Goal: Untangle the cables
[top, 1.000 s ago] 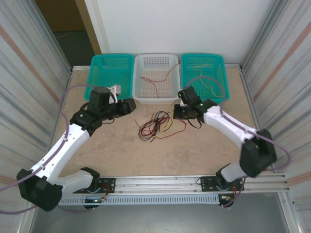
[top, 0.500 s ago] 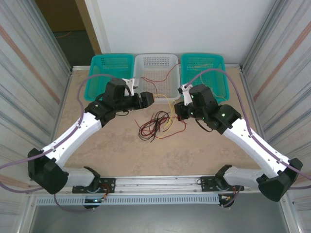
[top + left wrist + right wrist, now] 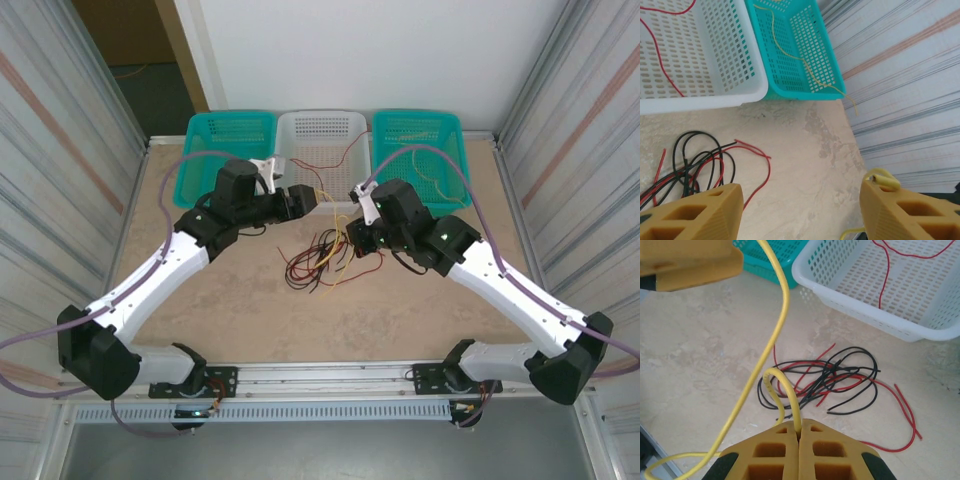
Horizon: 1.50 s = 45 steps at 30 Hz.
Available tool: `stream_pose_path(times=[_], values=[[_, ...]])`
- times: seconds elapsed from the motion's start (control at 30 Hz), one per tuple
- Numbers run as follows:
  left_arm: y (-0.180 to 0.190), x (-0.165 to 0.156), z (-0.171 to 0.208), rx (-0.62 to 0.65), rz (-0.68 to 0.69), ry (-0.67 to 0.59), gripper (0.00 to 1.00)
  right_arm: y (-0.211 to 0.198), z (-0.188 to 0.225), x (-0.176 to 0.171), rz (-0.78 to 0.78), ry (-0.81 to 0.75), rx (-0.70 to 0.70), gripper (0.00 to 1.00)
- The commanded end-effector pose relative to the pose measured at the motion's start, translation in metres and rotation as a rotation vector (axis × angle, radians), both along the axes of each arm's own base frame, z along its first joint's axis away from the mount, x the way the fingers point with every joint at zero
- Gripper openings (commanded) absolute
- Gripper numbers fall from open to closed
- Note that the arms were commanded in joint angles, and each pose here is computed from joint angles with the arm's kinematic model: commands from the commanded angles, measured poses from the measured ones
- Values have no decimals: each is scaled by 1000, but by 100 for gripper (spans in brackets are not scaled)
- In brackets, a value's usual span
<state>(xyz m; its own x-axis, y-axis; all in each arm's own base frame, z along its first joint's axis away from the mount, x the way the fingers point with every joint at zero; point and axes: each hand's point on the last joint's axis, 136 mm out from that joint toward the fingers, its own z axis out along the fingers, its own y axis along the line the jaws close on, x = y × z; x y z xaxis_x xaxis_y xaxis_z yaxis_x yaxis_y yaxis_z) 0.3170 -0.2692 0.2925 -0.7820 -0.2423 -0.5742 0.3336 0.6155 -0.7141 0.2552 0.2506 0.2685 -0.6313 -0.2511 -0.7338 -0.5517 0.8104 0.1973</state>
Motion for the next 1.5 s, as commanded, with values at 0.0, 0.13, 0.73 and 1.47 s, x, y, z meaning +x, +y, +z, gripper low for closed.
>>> stream_pose_path(times=[0.0,0.13,0.73,1.47], values=[[6,3,18,-137,18,1,66,-1,1,6,-20,-12,-26,0],[16,6,21,-204,42,15,70,-5,-14,14,-64,42,-49,0],[9,10,-22,-170,12,162,54,10,-16,13,-40,58,-8,0],[-1,-7,-37,-156,-77,217,34,5,-10,20,-66,55,13,0]])
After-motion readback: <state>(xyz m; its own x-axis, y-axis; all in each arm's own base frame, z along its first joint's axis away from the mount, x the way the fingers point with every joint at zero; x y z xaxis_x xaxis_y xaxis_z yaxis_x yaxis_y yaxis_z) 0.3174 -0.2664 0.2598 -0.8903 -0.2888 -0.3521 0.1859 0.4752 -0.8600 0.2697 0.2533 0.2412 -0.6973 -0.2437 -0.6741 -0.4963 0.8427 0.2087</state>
